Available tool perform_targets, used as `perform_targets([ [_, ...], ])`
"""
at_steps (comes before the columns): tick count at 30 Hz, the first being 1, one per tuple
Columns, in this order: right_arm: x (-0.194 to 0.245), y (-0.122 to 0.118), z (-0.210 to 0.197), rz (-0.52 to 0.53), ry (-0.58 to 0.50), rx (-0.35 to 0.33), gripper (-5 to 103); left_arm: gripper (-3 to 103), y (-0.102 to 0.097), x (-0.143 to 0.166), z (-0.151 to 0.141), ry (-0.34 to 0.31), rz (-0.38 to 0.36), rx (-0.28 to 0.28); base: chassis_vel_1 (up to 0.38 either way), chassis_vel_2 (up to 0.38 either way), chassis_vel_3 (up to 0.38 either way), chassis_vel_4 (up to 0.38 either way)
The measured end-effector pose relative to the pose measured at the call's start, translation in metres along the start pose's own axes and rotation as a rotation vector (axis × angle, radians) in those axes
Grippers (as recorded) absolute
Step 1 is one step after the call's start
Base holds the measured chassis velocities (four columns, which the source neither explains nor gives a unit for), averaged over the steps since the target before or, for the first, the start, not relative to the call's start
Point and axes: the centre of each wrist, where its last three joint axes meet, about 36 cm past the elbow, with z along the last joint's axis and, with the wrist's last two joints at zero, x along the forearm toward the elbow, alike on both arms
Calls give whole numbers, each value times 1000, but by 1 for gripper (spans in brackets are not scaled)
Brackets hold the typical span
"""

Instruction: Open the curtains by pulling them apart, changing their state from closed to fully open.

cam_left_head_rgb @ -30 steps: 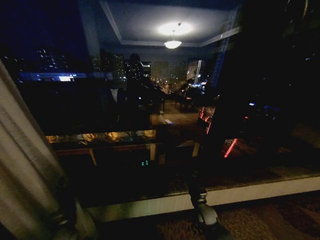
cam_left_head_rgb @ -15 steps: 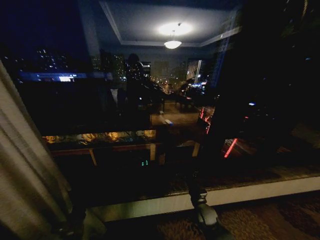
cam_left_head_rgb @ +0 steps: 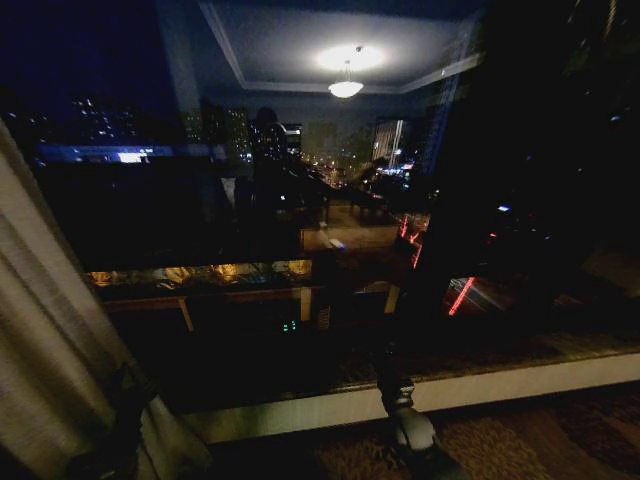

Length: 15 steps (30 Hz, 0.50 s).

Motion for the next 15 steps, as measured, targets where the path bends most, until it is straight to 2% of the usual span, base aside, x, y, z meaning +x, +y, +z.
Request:
perform_targets([
  [15, 0, 0, 0, 0, 0, 0, 100, 100, -1, 0, 0, -1, -1, -1, 0, 0, 0, 0],
])
